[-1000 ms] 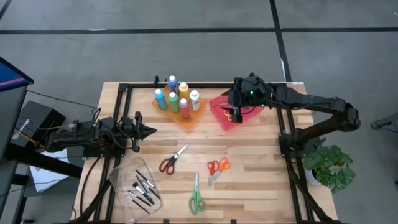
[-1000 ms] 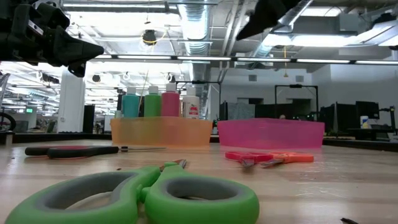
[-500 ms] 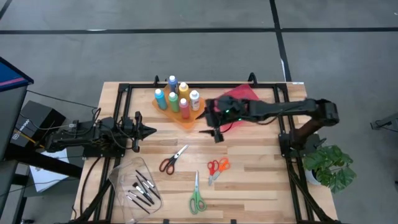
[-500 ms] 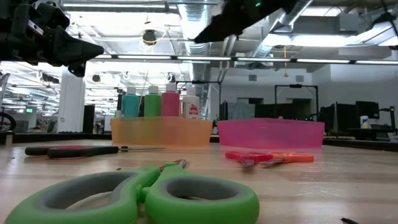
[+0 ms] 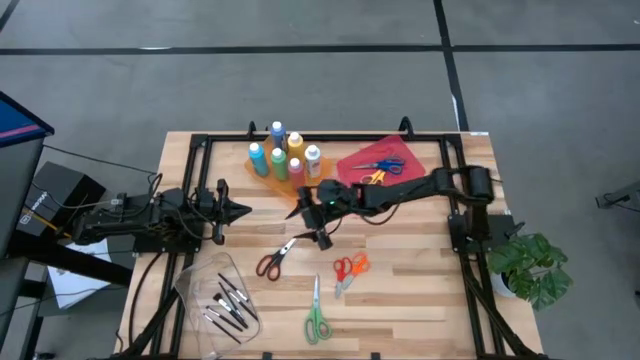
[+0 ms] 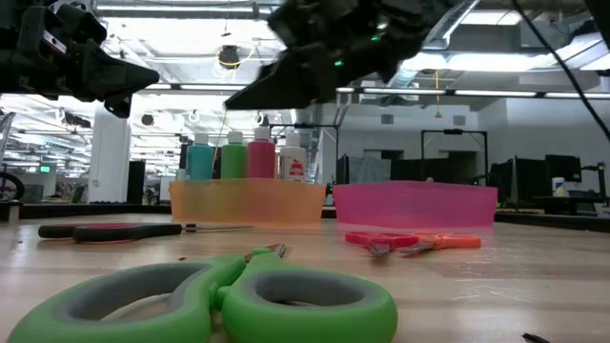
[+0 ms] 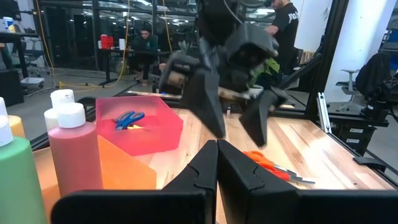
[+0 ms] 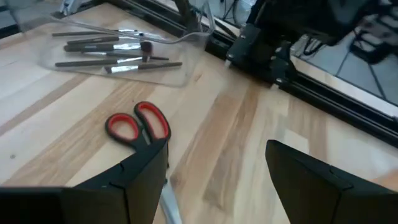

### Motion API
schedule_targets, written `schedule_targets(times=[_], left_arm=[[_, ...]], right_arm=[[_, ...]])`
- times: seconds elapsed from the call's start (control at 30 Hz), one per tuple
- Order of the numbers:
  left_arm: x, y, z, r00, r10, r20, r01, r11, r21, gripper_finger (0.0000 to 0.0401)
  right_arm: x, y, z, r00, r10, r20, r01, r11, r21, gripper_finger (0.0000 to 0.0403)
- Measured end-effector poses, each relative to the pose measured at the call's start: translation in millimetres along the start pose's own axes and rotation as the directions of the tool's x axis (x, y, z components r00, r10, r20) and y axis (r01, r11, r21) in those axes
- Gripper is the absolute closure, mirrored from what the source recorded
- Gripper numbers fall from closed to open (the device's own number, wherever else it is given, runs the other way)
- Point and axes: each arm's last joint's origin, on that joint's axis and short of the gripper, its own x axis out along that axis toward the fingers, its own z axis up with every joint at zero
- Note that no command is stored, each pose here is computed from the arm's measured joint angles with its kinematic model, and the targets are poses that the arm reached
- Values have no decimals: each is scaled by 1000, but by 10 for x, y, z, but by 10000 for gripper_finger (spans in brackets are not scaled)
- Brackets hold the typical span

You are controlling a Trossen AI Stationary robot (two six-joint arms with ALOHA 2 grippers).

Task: Pick & Place Paint Supplies
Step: Put the black scissors into the pink bin

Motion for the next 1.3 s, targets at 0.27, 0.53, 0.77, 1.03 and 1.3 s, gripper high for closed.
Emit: schedule_targets(times=[0.27, 0.53, 0.77, 1.03, 1.3], left_arm=[[0, 0, 0, 1000, 0, 0, 0, 1000, 0, 400], [0, 0, 1, 1000, 0, 1, 0, 1000, 0, 400], [0, 0, 2, 1000, 0, 2, 0, 1000, 0, 400], [0, 0, 2, 1000, 0, 2, 0, 1000, 0, 400], [0, 0, 2, 1000, 0, 2, 0, 1000, 0, 400]], right_arm=[[560, 12, 95, 993, 113, -41, -114, 993, -22, 137], [980, 38, 229, 979, 178, -104, -183, 982, -46, 138], [1251, 142, 176, 968, 213, -133, -220, 974, -44, 143], [1524, 252, 41, 965, 227, -133, -235, 971, -48, 179], [1673, 279, -148, 958, 236, -162, -243, 970, -21, 215]])
